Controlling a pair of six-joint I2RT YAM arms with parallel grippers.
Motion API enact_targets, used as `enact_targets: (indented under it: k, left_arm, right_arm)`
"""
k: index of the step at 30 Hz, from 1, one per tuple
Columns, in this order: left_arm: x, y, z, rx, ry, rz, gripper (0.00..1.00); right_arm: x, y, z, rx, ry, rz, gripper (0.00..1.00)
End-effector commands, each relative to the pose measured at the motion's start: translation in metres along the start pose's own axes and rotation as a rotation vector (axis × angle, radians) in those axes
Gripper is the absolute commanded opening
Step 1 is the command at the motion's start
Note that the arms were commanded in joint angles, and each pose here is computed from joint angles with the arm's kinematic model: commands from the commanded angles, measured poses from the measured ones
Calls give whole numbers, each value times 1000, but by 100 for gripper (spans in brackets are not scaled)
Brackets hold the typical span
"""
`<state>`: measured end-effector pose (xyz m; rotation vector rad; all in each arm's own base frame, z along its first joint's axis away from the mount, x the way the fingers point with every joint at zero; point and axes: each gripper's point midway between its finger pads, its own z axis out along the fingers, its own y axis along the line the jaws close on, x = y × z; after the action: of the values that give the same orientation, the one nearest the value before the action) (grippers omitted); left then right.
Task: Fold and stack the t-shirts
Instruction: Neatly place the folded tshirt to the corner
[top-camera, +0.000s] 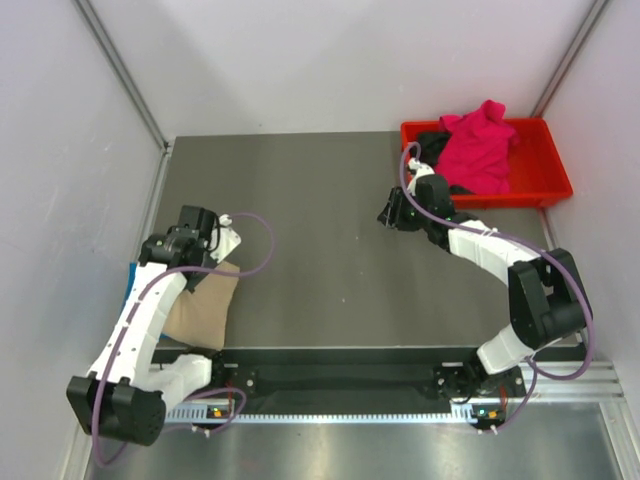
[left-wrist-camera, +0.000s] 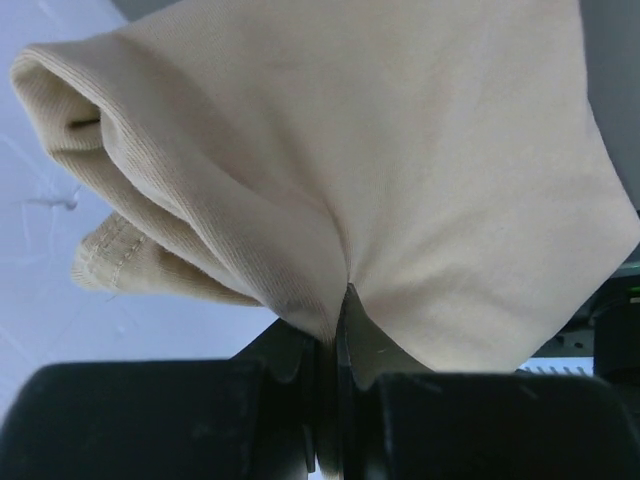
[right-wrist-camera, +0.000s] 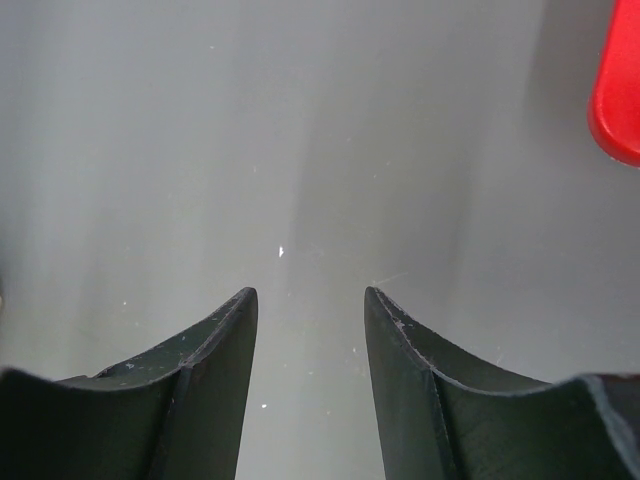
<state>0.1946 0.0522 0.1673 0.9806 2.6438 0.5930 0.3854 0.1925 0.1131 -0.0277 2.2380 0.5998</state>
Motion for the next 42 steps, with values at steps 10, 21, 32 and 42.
enact_targets:
  k: [10,21,32,42]
  left_arm:
    - [27,47,-12,-257,62,-92,0]
    - [48,70,32,-295,151,-196,0]
    - [75,77,86,-251,226,-286,0]
    - [103,91,113,-312,312,-331,69]
  right_arm:
    - [-20,3,-9,-21,-53,-54,47]
    - [-22,3,-4,-51,-38,-79,48]
    - [-19,-3,0,-52,-19,-74,48]
    - [-23,-3,-1,-51,-23,-71,48]
